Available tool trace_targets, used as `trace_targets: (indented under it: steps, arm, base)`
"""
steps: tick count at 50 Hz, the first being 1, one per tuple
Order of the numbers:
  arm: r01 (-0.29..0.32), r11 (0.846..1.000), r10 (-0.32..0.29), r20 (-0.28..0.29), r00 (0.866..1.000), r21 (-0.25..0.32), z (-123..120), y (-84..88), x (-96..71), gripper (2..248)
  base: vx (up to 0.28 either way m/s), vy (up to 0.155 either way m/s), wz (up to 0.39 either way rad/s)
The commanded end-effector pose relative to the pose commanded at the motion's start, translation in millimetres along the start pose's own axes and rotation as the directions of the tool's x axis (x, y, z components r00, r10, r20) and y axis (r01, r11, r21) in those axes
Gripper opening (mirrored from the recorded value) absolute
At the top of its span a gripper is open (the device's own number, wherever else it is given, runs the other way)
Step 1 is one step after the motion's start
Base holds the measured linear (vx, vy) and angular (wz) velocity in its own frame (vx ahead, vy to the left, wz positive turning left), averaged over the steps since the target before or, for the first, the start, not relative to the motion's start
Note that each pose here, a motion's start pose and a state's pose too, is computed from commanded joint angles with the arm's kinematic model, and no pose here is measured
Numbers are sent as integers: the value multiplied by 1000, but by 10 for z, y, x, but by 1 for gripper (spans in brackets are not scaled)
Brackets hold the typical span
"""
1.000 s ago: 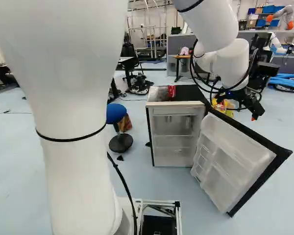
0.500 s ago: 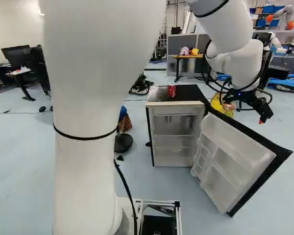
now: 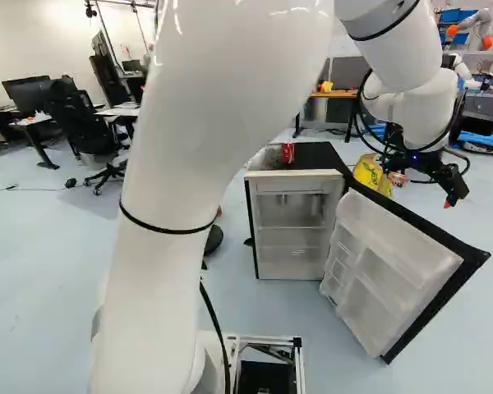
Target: Grab a drink from the fridge
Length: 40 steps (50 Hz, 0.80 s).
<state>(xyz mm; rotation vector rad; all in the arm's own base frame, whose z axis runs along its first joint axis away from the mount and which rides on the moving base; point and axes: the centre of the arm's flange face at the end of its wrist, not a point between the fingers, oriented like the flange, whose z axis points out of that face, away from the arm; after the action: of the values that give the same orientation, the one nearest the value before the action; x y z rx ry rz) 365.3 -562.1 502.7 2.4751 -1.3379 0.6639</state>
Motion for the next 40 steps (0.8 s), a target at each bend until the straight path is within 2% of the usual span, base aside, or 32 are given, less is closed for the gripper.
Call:
trace_targets:
  steps: [30,40]
  arm:
    - [2,1000,-2,47,999,1,334,-16,385,247]
    - [3,1000,-3,69,998,1,533,-23,482,247]
  base:
    - [0,0,0]
    - [0,0,0]
